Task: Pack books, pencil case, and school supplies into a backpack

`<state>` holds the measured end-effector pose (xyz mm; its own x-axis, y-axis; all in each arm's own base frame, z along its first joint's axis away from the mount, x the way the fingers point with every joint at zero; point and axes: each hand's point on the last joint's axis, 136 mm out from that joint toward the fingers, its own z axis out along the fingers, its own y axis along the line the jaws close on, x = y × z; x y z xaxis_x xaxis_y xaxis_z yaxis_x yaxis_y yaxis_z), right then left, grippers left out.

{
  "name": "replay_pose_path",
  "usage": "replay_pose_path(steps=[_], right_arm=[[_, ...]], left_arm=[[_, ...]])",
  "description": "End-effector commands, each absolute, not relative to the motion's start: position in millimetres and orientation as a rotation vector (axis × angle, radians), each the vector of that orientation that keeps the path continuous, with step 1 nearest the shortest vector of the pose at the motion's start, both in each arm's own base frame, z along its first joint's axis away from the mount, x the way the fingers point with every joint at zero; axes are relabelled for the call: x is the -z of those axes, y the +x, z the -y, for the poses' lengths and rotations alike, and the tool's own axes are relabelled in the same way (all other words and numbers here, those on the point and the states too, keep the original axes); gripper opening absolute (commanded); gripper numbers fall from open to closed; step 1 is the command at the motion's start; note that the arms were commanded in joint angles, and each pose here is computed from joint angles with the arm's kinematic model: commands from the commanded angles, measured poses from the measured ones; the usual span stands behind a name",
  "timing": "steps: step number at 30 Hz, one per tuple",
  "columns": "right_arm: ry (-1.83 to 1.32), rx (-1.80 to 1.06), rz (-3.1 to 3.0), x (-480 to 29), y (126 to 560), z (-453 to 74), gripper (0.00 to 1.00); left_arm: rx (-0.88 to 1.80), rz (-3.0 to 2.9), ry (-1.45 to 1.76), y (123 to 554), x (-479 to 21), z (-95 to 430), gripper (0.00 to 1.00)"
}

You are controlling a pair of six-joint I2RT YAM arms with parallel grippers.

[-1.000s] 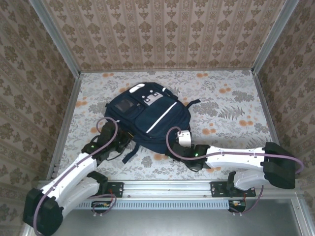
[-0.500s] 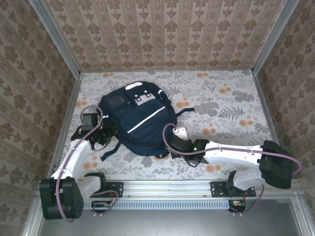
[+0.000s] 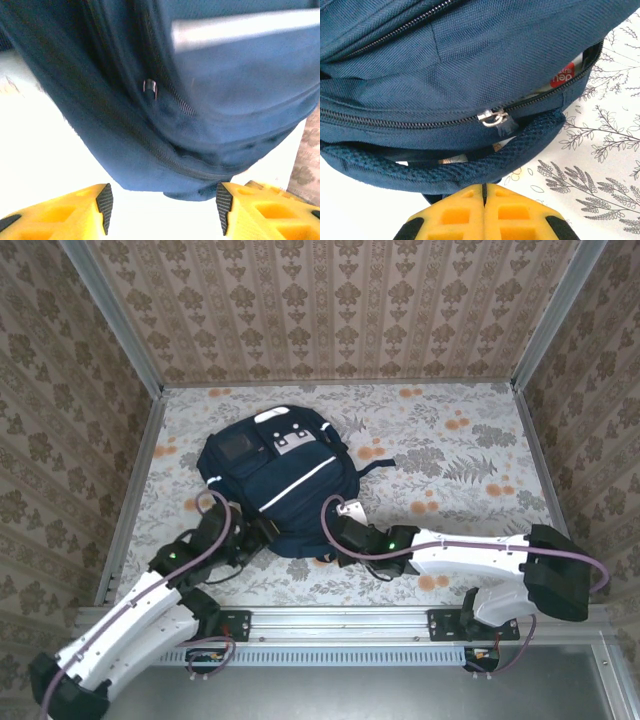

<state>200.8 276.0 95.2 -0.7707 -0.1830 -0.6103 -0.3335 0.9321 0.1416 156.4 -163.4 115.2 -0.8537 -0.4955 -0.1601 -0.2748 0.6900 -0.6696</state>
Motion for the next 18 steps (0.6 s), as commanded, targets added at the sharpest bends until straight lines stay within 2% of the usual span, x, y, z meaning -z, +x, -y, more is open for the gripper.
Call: replay_pose_path(steps=[1, 9, 10, 11, 12, 15, 18], right_arm=[[-0.377, -0.359, -2.438, -105, 200, -265, 0.00], [-0.342, -0.423, -2.417, -112, 200, -237, 0.00], [-0.338, -0.436, -2.416, -111, 199, -235, 0.02], [-0.332, -0.449, -2.412, -112, 199, -234, 0.12], [-0.327, -0.464, -2.408, -112, 199, -233, 0.15], [-0.318, -0.499, -2.394, -114, 199, -232, 0.22], [-0.321, -0.507, -2.393, -114, 198, -232, 0.24]], left_arm=[[0.916, -2.458, -0.775, 167, -117, 175, 0.60], [0.807, -2.455, -0.733, 181, -120, 226, 0.65], [0.785, -2.448, -0.741, 183, -120, 227, 0.68], [0.764, -2.440, -0.751, 185, -120, 227, 0.70], [0.746, -2.435, -0.763, 187, -119, 227, 0.71], [0.707, -2.409, -0.802, 193, -119, 225, 0.71], [0.679, -2.389, -0.813, 197, -117, 223, 0.70]])
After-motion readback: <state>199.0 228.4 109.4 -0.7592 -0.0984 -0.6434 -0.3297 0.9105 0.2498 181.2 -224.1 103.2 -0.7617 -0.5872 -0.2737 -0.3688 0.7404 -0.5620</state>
